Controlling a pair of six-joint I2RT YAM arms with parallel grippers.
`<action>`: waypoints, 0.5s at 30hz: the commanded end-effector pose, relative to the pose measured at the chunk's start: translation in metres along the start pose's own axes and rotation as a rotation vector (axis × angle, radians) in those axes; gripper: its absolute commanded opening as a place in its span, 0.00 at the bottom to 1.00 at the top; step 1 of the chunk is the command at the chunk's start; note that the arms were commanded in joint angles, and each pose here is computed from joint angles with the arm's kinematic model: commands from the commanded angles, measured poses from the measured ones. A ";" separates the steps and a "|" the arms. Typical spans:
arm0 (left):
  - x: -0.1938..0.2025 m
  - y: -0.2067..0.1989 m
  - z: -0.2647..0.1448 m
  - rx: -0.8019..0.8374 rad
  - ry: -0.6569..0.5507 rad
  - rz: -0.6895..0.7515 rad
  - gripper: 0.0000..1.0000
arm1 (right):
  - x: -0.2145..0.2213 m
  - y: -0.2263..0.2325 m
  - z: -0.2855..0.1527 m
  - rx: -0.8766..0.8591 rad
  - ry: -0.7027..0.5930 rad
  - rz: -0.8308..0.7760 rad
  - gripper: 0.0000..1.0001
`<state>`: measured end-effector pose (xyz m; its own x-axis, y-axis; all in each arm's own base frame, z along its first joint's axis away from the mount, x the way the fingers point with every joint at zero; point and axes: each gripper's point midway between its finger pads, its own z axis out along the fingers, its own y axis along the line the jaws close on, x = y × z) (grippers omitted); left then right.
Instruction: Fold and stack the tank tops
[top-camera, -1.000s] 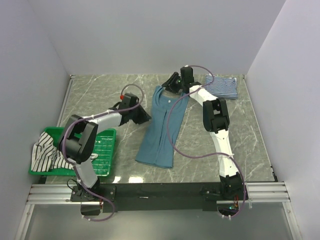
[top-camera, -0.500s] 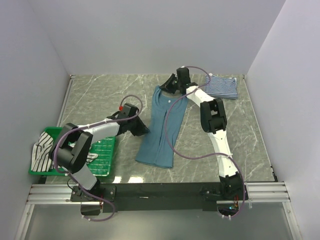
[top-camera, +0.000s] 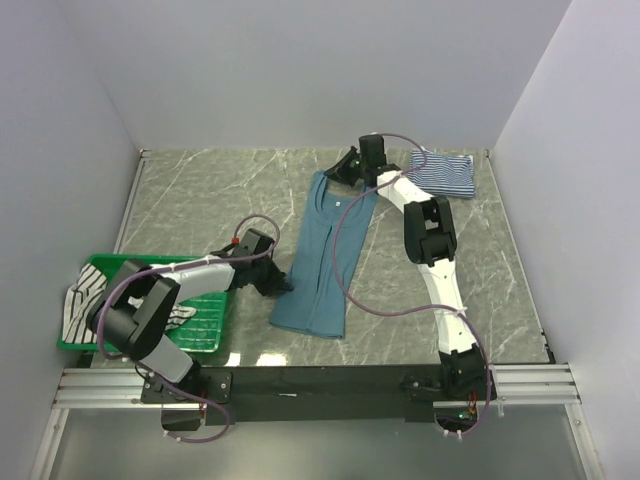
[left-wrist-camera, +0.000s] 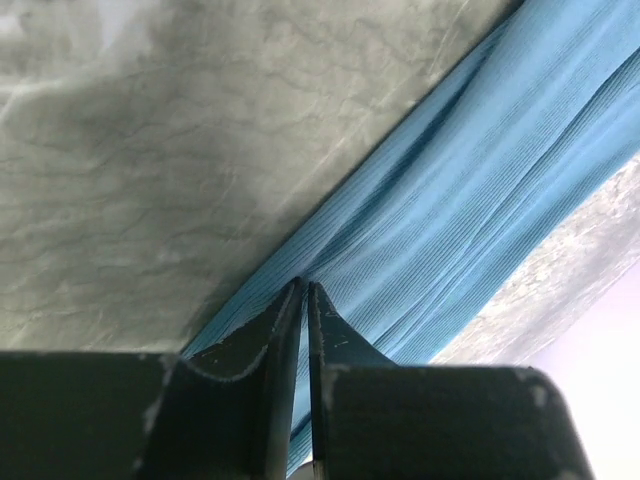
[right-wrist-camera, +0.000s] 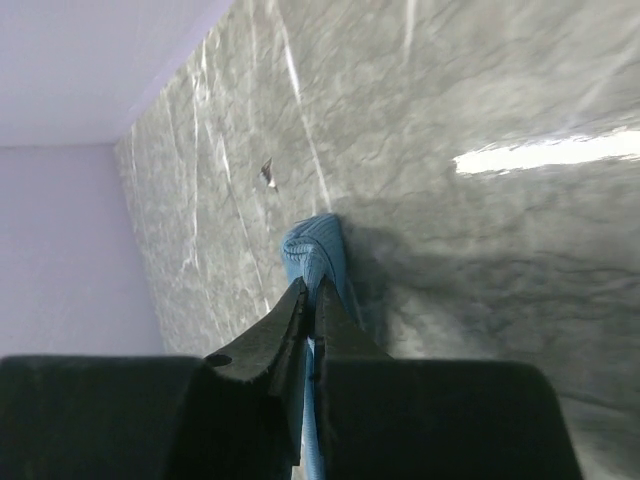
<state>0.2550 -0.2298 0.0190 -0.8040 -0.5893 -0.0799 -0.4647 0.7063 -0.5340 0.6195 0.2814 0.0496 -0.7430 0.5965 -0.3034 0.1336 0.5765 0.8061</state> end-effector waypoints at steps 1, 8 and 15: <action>0.009 0.024 0.001 -0.067 0.012 -0.028 0.14 | -0.017 -0.008 0.004 0.002 -0.030 0.022 0.00; 0.013 0.020 -0.005 -0.051 0.007 -0.019 0.15 | -0.011 -0.018 0.006 0.027 0.006 0.056 0.00; 0.023 0.022 -0.004 -0.053 0.031 0.000 0.16 | -0.012 -0.024 0.005 0.048 0.006 0.083 0.03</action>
<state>0.2445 -0.2347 0.0199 -0.8051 -0.5884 -0.0749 -0.4616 0.7009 -0.5438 0.6182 0.2689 0.0290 -0.7492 0.6208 -0.2309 0.2198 0.5619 0.7975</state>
